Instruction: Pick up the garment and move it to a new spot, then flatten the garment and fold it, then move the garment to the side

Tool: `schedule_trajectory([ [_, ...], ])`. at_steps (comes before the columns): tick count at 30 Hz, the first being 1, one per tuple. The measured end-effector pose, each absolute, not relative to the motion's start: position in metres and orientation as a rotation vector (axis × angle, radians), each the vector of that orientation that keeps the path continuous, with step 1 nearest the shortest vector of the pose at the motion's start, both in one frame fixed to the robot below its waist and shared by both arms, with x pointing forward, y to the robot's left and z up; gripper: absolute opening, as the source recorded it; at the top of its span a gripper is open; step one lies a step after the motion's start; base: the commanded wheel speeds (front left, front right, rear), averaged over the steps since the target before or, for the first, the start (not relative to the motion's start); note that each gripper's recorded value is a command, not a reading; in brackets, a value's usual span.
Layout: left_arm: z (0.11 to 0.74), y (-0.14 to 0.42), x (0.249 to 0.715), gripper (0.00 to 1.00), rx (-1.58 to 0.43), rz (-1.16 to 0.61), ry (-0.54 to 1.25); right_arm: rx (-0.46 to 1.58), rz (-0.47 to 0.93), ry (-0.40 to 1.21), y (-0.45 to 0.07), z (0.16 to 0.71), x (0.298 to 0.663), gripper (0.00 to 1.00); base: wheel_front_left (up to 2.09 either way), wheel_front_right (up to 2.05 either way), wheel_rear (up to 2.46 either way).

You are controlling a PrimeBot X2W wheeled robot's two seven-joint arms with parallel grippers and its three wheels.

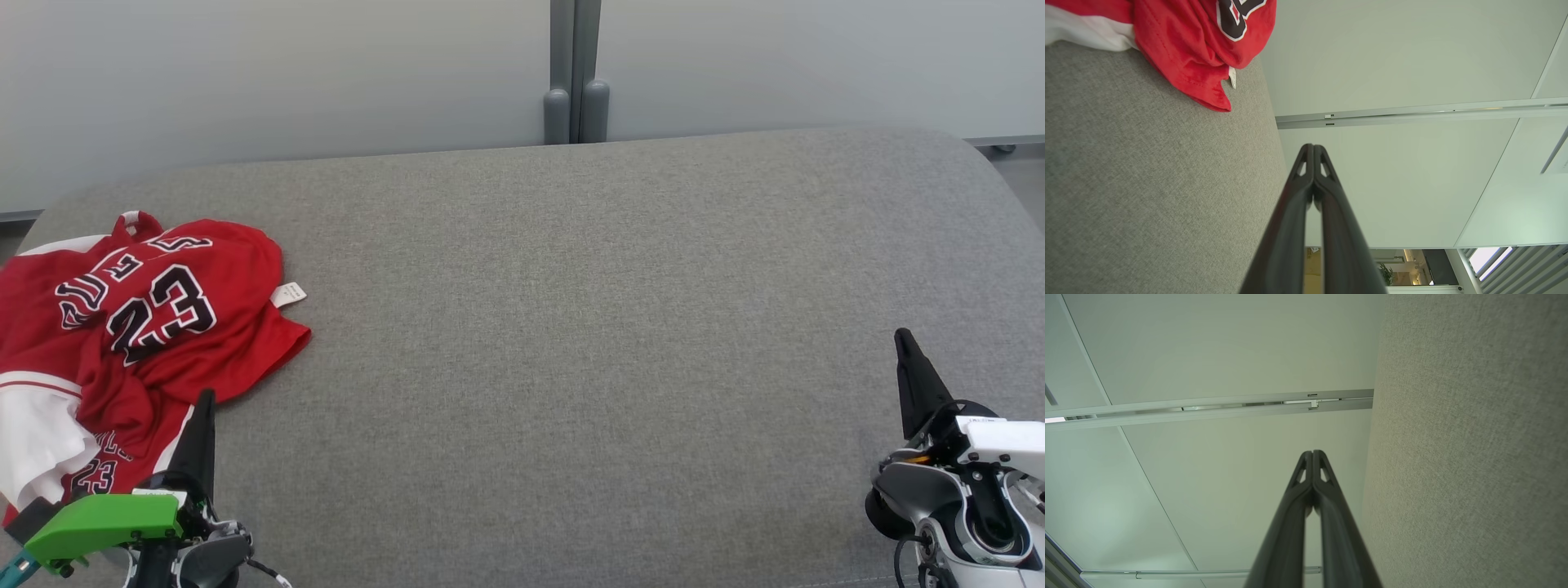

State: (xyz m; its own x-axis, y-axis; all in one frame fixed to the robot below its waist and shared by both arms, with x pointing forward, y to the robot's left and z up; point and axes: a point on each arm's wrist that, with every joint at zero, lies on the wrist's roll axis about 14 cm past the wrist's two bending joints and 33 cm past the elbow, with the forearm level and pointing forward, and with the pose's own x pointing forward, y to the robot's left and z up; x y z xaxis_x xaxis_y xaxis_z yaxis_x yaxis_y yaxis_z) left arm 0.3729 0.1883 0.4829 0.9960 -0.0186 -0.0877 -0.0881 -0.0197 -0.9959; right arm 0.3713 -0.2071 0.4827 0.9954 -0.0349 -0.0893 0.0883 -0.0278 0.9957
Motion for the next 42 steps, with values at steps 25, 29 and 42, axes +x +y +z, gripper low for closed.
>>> schedule_trajectory([
  [25,0.4829,0.1885,0.3729,0.0,-1.59,0.056,0.083,1.596,-0.098,0.042,-0.2073,0.4827,0.3713,0.0,0.0,0.0,0.0],
  [29,0.4829,0.1874,0.3729,0.0,-1.591,0.05,0.089,1.597,-0.098,0.042,-0.2073,0.4827,0.3713,0.0,0.0,0.0,0.0],
  [42,0.4829,0.1874,0.3729,0.0,-1.591,0.05,0.089,1.597,-0.098,0.041,-0.2075,0.4828,0.3713,0.0,0.0,0.0,0.0],
])
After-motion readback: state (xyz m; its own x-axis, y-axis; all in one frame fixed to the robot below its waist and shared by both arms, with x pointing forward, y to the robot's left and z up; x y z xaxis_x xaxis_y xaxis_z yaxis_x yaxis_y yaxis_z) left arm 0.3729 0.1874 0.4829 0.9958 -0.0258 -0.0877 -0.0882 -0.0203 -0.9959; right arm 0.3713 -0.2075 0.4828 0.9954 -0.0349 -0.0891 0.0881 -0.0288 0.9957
